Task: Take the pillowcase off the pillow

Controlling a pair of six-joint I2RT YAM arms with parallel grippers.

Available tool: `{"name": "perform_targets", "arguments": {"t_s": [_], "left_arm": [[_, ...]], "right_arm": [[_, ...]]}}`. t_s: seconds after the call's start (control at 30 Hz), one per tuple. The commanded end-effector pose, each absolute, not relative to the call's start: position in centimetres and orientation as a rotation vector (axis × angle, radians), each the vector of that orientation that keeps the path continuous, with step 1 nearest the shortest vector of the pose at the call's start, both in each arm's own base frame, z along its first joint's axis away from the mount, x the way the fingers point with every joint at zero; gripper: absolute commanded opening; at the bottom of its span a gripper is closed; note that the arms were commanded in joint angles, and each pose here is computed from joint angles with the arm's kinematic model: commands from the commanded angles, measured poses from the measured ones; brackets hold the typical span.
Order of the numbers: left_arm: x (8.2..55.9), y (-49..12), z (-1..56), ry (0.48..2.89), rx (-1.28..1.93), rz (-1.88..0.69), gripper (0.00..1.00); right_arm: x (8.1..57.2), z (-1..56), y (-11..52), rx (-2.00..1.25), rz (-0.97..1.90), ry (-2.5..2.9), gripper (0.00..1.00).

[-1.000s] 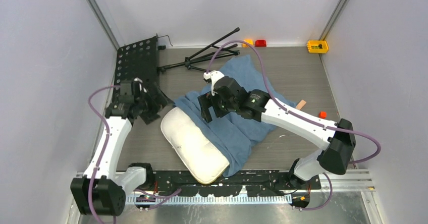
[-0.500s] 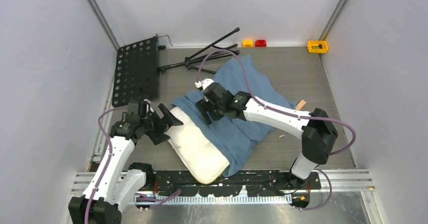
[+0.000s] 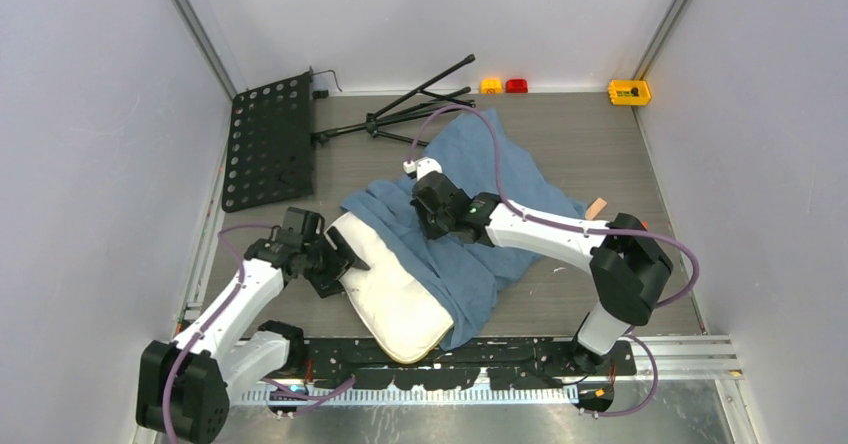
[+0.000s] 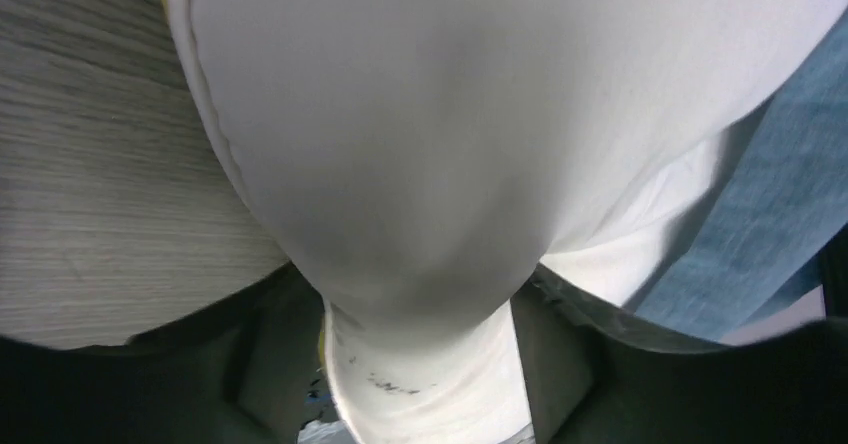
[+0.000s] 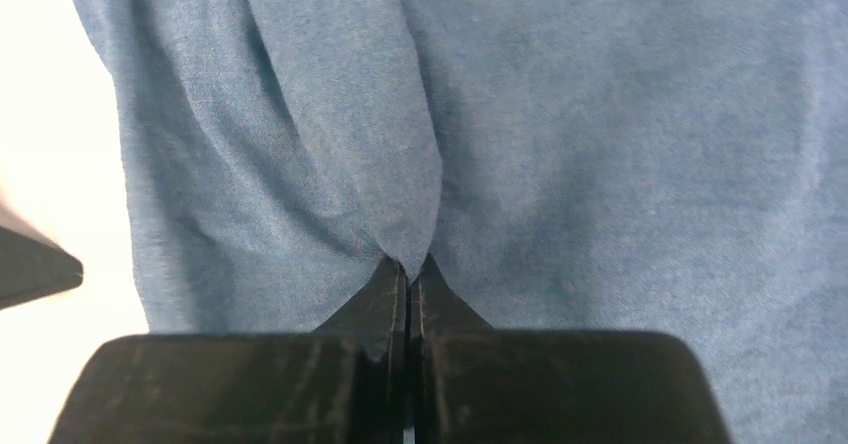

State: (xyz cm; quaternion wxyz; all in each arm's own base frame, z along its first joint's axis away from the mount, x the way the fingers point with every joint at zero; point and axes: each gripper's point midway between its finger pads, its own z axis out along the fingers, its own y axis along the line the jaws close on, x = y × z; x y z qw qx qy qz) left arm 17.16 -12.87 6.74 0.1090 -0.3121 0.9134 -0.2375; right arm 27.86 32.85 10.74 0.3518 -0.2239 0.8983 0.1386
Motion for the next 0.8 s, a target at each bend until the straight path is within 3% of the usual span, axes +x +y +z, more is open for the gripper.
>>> {"name": "perform_targets", "arguments": {"t_s": [0.0,0.03,0.1,0.33,0.5,0.77], "left_arm": [[20.6,-12.9,6.7,2.569,-0.868,-0.698,0.49],[21.2,-12.9,6.7,2.558,-0.835,-0.692,0.3],[22.2,-12.7,6.6,2.553,-0.785,-0.658,0.02],[23.8,-10.5,7.1,2.585,-0.708,-0.492,0.0],[24.8,-8.3,9.0,2.52,-0.759,-0.477,0.0],[27.0,-5.3,15.4,2.385,-0.712,-0.468,0.0]], "right_arm": [[30.5,14.7,30.7,-0.36,0.38,2.196,0.0],[30.9,14.9,29.9,-0.329,0.38,2.192,0.0],[31.6,15.4,28.0,-0.272,0.365,2.184,0.0],[34.7,17.2,17.4,-0.02,0.127,2.168,0.0],[36.7,19.5,10.2,0.26,0.138,2.151,0.0],[37.6,21.6,8.3,0.381,0.232,2.104,0.0]]}}
